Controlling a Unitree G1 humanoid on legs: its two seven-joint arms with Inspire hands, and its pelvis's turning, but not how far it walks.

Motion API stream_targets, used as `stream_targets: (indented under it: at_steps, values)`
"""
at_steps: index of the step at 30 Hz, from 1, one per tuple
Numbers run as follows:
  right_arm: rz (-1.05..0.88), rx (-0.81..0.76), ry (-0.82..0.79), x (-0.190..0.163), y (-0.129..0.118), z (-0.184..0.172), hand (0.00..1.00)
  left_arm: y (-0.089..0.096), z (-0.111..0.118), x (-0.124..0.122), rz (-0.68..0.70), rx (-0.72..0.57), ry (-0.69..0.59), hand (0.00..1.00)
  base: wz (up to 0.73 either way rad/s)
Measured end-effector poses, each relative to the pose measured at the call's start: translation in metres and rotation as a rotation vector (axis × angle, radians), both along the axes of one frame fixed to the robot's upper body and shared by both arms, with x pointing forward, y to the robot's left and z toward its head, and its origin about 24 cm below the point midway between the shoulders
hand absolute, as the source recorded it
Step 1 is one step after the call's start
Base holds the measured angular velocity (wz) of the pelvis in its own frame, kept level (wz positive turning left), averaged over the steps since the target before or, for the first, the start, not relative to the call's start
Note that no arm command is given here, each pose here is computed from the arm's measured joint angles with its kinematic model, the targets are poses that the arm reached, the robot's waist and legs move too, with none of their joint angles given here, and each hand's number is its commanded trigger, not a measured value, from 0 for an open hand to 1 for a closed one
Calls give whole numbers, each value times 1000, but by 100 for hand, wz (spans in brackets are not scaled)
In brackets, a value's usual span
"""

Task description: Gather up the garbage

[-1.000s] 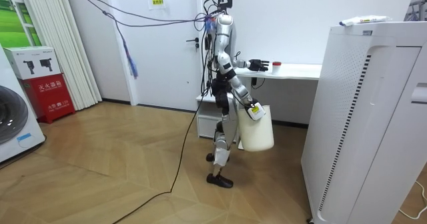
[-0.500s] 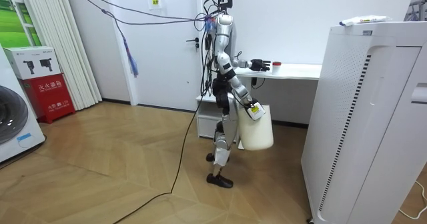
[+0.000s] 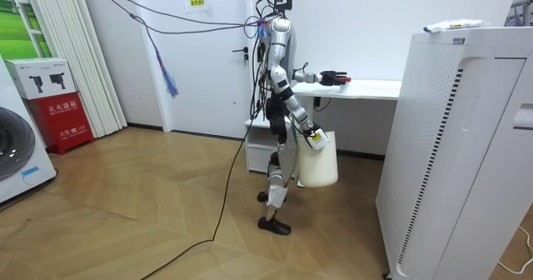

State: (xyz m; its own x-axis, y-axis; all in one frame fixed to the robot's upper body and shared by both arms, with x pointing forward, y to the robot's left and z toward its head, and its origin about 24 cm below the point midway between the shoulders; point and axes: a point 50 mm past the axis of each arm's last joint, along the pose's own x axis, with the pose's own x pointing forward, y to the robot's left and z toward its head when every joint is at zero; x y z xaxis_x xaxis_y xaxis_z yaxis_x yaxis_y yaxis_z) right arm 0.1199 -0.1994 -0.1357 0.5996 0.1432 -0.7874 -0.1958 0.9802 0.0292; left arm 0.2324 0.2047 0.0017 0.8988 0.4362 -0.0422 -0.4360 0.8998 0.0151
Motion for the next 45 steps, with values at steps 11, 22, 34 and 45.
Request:
stream_targets:
  at_steps: [11,22,34,45]
  values:
    - [13,-9,3,0,0,0,100,2,-3,12,44,10,21,0,0]
    - [16,-14,12,-1,0,-1,100,7,-20,9,60,38,105,100,-3]
    - [17,-14,15,0,-1,0,100,23,-22,7,104,69,129,100,-1]
    - [19,-19,9,2,-1,0,100,25,-23,13,120,80,135,100,-3]
